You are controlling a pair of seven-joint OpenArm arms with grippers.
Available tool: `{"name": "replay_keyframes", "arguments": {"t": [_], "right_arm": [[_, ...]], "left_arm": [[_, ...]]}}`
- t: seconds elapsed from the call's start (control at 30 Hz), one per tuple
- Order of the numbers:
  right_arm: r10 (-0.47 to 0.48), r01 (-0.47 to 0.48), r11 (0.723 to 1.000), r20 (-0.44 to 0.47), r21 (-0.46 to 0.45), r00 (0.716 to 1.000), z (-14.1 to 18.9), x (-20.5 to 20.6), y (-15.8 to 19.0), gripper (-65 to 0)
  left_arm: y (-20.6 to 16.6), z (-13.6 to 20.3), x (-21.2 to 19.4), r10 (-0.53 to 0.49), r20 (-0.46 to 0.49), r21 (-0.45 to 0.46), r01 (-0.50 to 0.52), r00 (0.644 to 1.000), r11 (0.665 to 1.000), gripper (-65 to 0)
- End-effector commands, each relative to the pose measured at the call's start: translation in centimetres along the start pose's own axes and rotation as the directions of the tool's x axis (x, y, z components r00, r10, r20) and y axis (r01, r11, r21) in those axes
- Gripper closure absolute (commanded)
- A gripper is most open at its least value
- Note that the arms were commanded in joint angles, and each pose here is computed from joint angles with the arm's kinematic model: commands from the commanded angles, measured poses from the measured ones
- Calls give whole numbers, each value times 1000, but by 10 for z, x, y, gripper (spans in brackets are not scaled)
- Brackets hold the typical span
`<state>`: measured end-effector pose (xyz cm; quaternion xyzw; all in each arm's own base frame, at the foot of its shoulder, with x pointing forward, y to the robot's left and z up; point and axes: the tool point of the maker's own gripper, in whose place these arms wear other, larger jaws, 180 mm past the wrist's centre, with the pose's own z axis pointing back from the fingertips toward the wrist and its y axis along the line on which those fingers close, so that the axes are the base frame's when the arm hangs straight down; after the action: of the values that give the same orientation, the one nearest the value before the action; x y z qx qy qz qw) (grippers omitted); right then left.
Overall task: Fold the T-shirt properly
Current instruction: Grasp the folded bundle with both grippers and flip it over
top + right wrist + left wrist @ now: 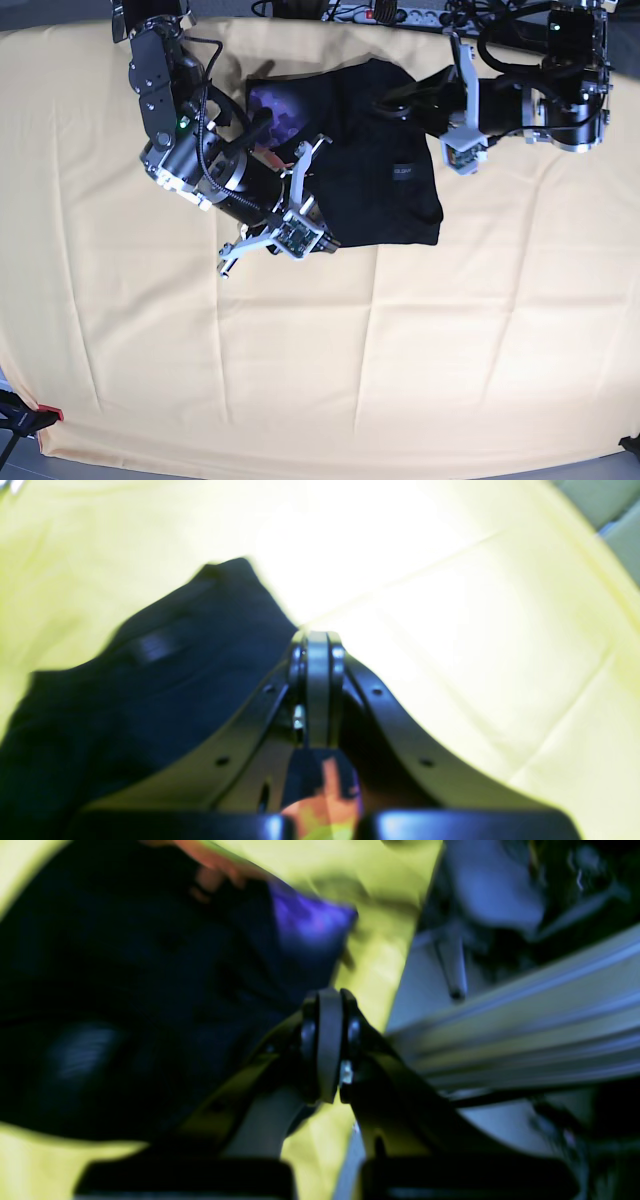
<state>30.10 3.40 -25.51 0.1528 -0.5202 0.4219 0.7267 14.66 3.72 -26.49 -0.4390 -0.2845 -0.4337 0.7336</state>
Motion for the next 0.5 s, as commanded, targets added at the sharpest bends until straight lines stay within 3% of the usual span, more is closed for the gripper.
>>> {"name": "replay_keyframes", "arguments": {"t": [0.0, 0.13, 0.27, 0.47], "right_arm": [[8, -7, 1000, 26, -25, 1000, -1, 7, -14, 0], [3, -5, 999, -38, -42, 999, -17, -12, -47, 0], [-11, 15, 999, -102, 40, 995, -32, -37, -58, 0], [-50, 67, 993, -169, 94, 984, -38, -66, -66, 0]], "left_arm": [[-6, -3, 2, -26, -4, -18, 26, 1000, 1000, 0], [-16, -24, -20, -60, -99, -46, 56, 993, 997, 0], [-20, -38, -38, -112, -174, -49, 105, 978, 993, 0], [-11, -40, -47, -144, -207, -5, 147, 968, 989, 0]]}}
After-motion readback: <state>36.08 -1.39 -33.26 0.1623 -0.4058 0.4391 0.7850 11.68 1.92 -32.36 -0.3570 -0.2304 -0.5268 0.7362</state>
